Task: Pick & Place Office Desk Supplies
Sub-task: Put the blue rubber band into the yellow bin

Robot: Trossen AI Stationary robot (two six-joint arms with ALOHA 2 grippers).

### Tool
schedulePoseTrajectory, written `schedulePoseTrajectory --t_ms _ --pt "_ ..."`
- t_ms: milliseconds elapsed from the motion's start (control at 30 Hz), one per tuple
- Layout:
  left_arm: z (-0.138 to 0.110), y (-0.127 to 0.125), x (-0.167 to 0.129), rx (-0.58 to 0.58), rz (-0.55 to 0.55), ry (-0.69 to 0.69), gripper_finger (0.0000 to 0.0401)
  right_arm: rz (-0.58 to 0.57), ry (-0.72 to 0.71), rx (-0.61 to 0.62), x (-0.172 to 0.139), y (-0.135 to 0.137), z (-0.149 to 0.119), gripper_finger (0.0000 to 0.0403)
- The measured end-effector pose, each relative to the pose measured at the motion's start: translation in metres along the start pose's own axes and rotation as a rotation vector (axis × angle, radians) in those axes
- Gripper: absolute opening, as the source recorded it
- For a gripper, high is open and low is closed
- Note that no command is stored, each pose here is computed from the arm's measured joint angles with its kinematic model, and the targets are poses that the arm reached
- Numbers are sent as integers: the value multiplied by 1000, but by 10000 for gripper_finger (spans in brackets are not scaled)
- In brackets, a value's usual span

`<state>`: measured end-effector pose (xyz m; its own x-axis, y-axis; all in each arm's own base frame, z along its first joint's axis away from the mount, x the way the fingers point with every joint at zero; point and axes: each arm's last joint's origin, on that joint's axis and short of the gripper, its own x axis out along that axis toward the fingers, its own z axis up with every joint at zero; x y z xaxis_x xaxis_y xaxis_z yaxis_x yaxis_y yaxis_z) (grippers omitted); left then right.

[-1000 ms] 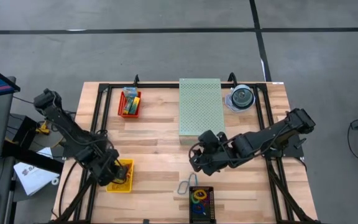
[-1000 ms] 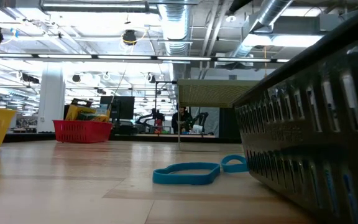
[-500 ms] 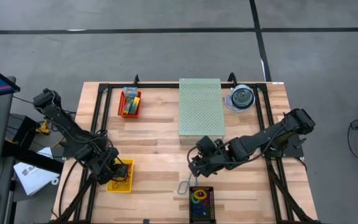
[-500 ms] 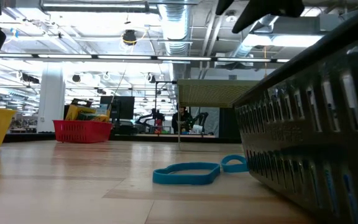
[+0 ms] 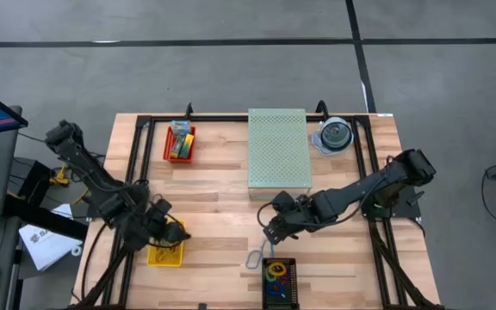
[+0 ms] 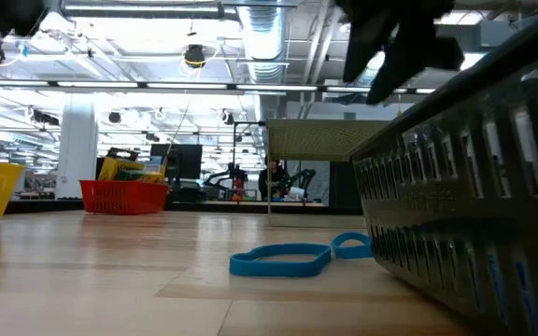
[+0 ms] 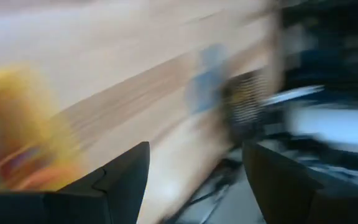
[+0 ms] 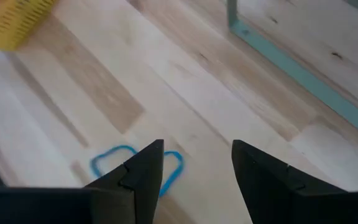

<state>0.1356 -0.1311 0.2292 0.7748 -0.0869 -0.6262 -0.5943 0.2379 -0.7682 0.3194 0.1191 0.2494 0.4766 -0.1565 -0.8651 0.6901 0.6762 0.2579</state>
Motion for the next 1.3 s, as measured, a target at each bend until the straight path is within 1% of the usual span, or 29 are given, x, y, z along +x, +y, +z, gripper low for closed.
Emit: schedulePoseTrajectory --t_ms 100,233,333,433,533,633,667,733,767,833,967,1067,1167,1300 --pt "3 -21 -9 76 -222 -94 244 40 23 -32 14 -5 -1 180" --pt "10 -48 -22 175 -458 -185 236 98 81 -85 27 -10 -6 164" --pt "18 -65 -29 206 -585 -264 234 79 114 -94 33 -17 -10 148" --pt "27 -75 -33 226 -660 -342 235 84 108 -64 33 -16 -8 131" --pt "34 -81 -34 247 -693 -392 234 99 98 -22 33 -14 -8 119" --pt "39 -83 -33 260 -712 -397 235 118 118 1 41 -9 -13 116" --pt "41 -84 -32 261 -712 -397 235 135 145 13 43 -7 -17 117" --pt "43 -84 -31 257 -713 -401 234 215 160 66 46 5 -19 123" --pt "45 -85 -31 253 -713 -408 234 214 168 85 46 9 -21 127" --pt "46 -85 -31 246 -717 -417 235 178 176 123 48 15 -23 137" --pt "48 -86 -31 241 -718 -423 234 60 194 159 63 19 -25 153" --pt "48 -86 -31 239 -719 -422 232 -20 221 148 78 21 -29 161" --pt "48 -86 -31 232 -726 -423 232 -39 257 136 90 26 -35 168" --pt "48 -87 -32 226 -735 -424 231 -57 268 128 98 29 -40 176"
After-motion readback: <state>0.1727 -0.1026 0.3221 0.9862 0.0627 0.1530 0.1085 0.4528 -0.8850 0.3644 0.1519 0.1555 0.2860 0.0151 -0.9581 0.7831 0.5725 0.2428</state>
